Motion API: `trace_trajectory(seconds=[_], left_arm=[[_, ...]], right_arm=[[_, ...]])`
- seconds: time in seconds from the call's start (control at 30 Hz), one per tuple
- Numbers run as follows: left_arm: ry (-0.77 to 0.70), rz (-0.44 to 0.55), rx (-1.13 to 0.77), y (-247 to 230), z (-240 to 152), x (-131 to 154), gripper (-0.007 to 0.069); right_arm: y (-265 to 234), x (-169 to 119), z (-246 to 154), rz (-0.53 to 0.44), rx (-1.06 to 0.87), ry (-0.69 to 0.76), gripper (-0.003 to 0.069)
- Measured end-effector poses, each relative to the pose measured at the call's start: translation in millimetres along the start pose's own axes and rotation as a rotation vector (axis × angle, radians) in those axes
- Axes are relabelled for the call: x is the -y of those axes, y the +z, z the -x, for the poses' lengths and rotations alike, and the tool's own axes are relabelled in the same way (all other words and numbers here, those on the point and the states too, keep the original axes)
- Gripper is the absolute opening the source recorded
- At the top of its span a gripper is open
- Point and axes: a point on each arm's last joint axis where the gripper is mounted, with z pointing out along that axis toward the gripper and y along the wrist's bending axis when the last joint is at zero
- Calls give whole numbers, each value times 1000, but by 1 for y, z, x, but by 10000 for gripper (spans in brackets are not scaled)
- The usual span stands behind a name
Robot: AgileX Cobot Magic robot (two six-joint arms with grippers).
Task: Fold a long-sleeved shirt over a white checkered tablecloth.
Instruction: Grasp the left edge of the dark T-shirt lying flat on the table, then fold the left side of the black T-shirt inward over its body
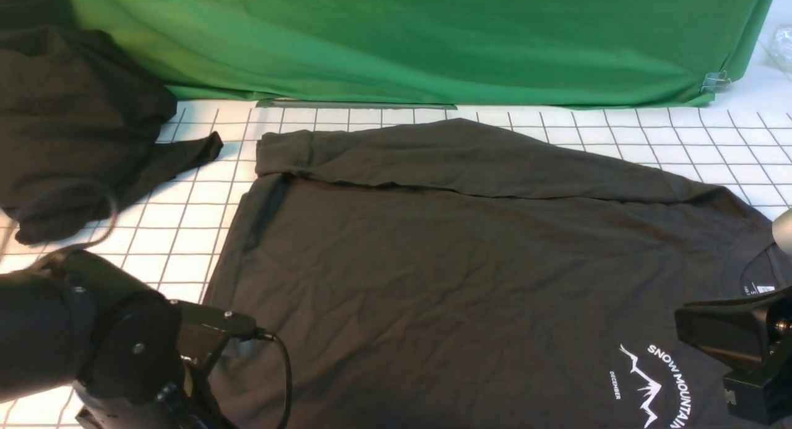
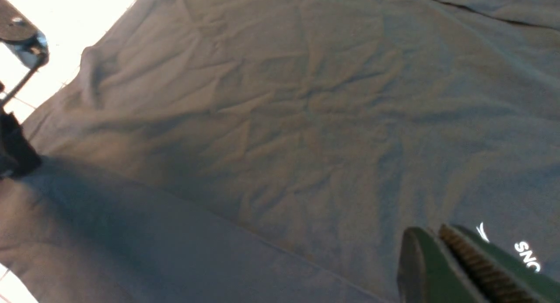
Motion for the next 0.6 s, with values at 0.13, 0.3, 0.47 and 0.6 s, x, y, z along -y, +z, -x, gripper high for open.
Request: trace_trajectory(seconds=[0.13, 0.3, 0.47, 0.6], left_arm=[[63, -43, 83, -28, -2, 4, 15], [143, -65, 277, -78, 20, 8, 15], [225, 16, 469, -127, 59, 9, 15], [250, 111, 560, -150, 96, 4, 15]], right_arm=[[0, 0, 1, 0, 8, 0, 38], [0, 0, 3, -1, 35, 0, 41], [0, 0, 4, -1, 44, 0, 43], [0, 0, 5, -1, 50, 1, 46]])
